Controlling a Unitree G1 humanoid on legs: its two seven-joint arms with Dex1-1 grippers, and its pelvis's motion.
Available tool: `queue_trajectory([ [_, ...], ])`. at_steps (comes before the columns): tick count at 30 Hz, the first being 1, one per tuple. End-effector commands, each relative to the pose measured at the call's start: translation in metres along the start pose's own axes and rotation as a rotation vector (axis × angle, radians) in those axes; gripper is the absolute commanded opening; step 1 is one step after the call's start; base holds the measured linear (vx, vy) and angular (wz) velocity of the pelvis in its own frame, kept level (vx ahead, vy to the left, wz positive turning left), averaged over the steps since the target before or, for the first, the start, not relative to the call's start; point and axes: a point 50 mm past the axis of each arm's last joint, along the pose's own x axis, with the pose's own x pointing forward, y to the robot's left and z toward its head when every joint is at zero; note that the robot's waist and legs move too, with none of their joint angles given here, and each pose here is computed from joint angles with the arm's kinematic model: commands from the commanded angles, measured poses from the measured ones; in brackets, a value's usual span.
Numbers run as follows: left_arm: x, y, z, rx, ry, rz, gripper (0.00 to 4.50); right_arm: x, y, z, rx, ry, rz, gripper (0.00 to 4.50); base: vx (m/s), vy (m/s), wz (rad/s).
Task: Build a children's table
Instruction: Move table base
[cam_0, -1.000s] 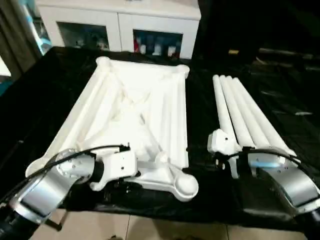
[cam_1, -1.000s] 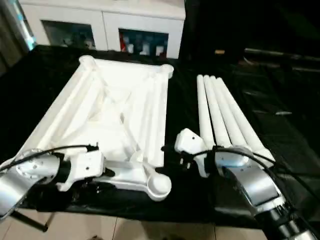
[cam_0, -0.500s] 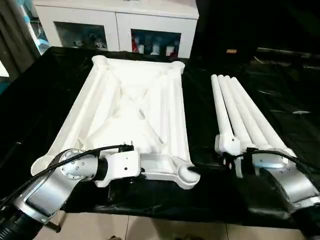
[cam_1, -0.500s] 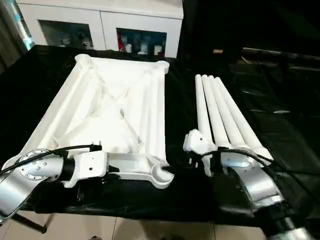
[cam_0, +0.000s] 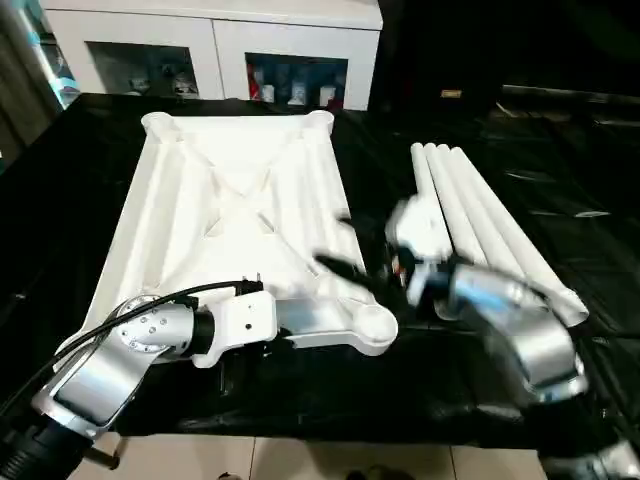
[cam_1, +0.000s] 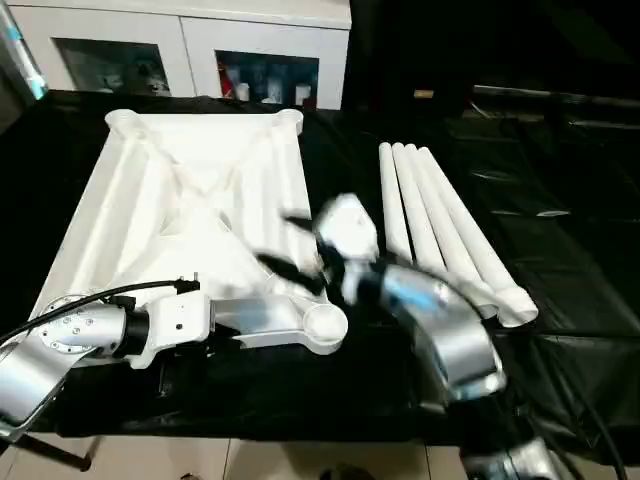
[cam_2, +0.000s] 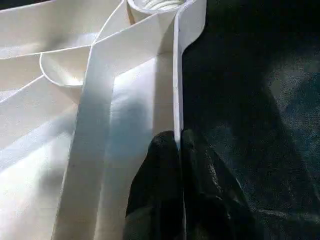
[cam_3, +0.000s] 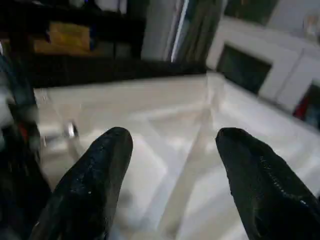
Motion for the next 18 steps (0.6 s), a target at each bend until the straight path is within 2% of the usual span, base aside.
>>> queue_trajectory([
  [1, -0.009, 0.016, 0.007, 0.020, -0.037, 0.095, 0.02, -0.001, 0.004, -0.003, 0.030, 0.036, -0.005, 3.11, 0.000, 0.000, 0.00],
  [9, -0.020, 0.029, 0.006, 0.041, -0.052, 0.107, 0.02, -0.003, 0.000, 0.003, 0.060, 0.046, -0.023, 3.11, 0.000, 0.000, 0.00],
  [12, -0.029, 0.034, 0.005, 0.046, -0.047, 0.122, 0.02, -0.004, 0.004, -0.003, 0.083, 0.052, 0.002, 3.11, 0.000, 0.000, 0.00],
  [16, -0.035, 0.037, 0.012, 0.068, -0.082, 0.127, 0.02, -0.006, 0.007, -0.004, 0.103, 0.063, 0.008, 3.11, 0.000, 0.000, 0.00],
  [18, -0.037, 0.041, 0.017, 0.124, -0.071, 0.115, 0.02, -0.007, 0.004, -0.002, 0.109, 0.056, 0.010, 3.11, 0.000, 0.000, 0.00],
])
